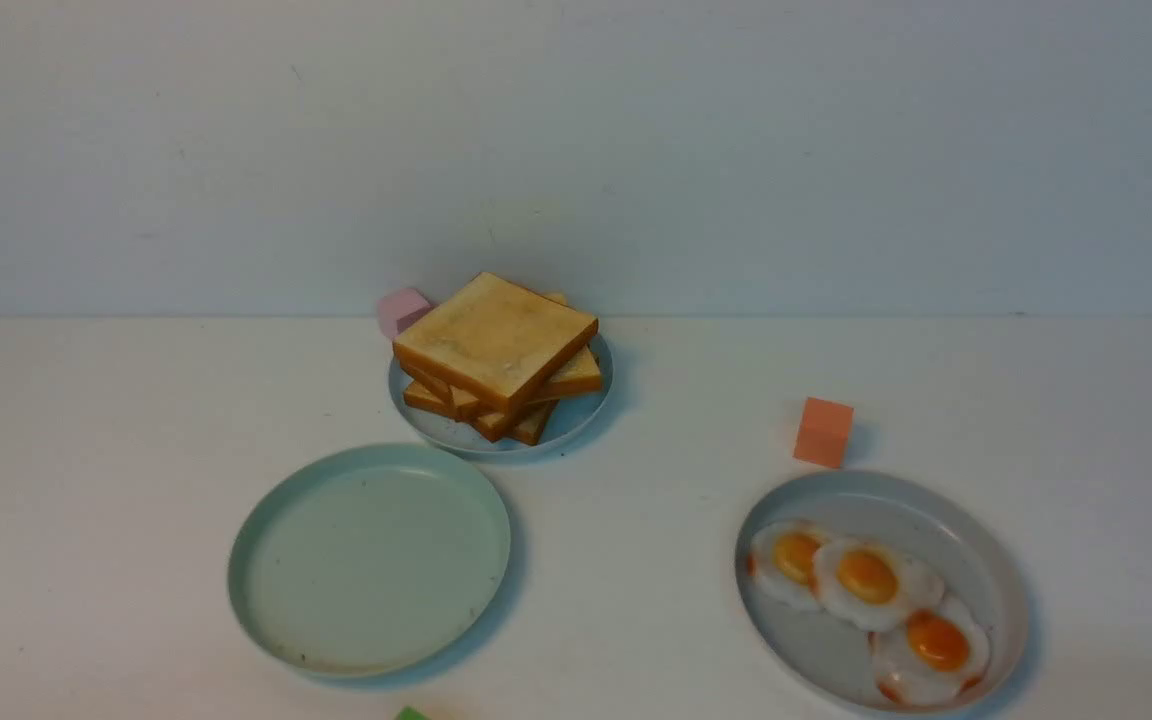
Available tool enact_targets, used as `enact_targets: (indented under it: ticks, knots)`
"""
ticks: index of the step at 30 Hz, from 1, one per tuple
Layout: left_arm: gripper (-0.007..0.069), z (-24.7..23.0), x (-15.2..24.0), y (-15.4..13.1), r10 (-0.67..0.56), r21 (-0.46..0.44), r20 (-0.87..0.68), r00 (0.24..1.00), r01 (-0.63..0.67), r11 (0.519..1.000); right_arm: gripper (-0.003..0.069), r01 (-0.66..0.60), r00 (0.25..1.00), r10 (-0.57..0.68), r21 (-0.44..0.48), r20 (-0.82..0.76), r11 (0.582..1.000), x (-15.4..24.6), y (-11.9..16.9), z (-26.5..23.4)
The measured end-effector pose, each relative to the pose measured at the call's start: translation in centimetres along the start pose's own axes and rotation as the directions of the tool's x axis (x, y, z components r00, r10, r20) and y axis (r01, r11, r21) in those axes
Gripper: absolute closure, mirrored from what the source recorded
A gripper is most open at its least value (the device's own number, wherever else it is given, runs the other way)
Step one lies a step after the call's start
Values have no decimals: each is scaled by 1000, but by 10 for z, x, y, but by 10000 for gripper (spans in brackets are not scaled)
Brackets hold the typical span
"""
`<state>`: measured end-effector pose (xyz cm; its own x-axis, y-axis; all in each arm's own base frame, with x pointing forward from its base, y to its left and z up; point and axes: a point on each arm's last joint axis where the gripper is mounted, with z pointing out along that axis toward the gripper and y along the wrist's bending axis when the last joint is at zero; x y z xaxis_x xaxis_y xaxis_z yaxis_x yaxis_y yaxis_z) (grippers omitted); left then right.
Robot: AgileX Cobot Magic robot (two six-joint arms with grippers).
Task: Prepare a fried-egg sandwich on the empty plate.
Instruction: Use the left arm to grab a slice of bread
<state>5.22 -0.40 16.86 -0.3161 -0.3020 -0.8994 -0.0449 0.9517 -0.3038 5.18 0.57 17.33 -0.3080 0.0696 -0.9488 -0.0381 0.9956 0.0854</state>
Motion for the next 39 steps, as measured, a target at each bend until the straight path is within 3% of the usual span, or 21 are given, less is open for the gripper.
enact_targets:
  ticks: [15,18,21,22,25,27,31,34,37,39]
  knots:
    - [449,0,-1,0,-5,4,13,1000,5,1000,418,0,1000,0,0,0,1000,0,0,0]
    - [449,0,-8,-4,-148,60,79,986,143,988,418,0,1000,0,0,0,1000,0,0,0]
    - [442,-2,-17,-8,-335,143,147,931,315,938,418,0,1000,0,0,0,1000,0,0,0]
    - [442,-2,-18,-8,-346,149,151,926,325,934,418,0,1000,0,0,0,1000,0,0,0]
    - [442,-5,-28,-9,-532,245,208,821,483,841,418,0,1000,0,0,0,1000,0,0,0]
    - [442,-8,-35,-10,-588,290,237,773,522,803,418,0,1000,0,0,0,1000,0,0,0]
    - [454,-20,-56,-20,-557,313,240,795,480,820,418,-2,1000,2,-1,0,1000,0,0,0]
    - [523,-30,-92,-39,-377,241,162,912,334,911,418,-2,1000,2,-1,0,1000,0,0,0]
    - [581,-23,-110,-51,-256,221,51,965,239,945,418,-1,1000,1,0,0,1000,0,0,0]
    - [625,-15,-125,-66,-104,250,-73,992,119,961,418,-1,1000,1,0,0,1000,0,0,0]
